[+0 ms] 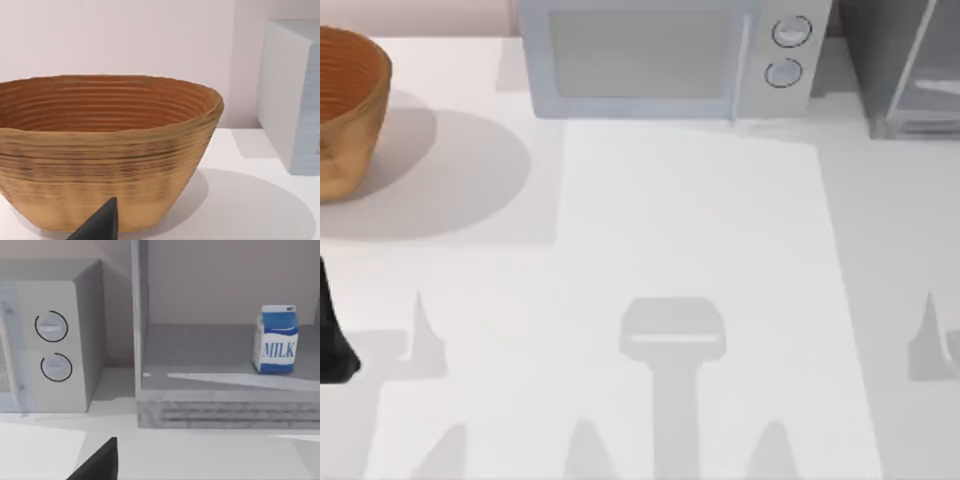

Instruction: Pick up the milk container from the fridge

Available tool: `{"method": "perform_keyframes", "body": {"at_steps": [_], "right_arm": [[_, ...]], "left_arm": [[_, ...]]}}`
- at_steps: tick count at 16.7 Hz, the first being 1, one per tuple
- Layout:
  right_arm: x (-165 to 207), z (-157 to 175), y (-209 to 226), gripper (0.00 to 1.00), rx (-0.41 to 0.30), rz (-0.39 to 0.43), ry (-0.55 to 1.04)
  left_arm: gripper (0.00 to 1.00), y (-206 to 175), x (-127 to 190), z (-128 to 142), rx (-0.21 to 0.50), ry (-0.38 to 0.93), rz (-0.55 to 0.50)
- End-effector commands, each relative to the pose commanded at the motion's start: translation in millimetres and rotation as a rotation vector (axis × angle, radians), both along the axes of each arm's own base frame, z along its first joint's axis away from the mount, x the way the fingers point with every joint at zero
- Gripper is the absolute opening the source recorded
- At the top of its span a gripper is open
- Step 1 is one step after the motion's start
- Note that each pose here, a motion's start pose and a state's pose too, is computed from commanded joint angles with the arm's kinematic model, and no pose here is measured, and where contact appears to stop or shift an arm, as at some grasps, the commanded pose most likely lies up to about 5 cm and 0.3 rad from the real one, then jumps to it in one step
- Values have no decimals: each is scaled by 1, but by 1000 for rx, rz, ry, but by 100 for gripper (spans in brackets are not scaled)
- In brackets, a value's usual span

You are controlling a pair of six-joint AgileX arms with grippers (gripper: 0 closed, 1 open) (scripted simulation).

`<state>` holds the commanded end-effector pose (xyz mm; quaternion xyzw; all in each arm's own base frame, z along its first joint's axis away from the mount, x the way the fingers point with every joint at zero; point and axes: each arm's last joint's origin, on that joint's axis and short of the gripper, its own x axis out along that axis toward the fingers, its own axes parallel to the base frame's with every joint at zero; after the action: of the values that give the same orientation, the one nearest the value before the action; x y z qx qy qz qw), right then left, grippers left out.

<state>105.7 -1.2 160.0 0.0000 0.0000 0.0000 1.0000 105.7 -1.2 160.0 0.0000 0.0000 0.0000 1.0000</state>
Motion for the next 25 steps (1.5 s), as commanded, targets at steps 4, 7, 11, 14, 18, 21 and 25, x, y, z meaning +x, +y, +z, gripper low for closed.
{"method": "perform_keyframes", "body": {"at_steps": [4, 7, 11, 14, 18, 21, 25], "right_arm": [[2, 2, -1, 100, -1, -1, -6], [9, 11, -5, 100, -6, -7, -26], [30, 21, -17, 100, -15, -16, -43], [53, 17, -32, 100, -13, -17, -21], [79, -3, -56, 100, 1, -13, 17], [90, -20, -74, 100, 8, -8, 24], [97, -40, -92, 100, 7, -3, 14]], "left_arm": [[100, 0, 0, 0, 0, 0, 0], [100, 0, 0, 0, 0, 0, 0], [100, 0, 0, 0, 0, 0, 0], [100, 0, 0, 0, 0, 0, 0], [100, 0, 0, 0, 0, 0, 0], [100, 0, 0, 0, 0, 0, 0], [100, 0, 0, 0, 0, 0, 0]]}}
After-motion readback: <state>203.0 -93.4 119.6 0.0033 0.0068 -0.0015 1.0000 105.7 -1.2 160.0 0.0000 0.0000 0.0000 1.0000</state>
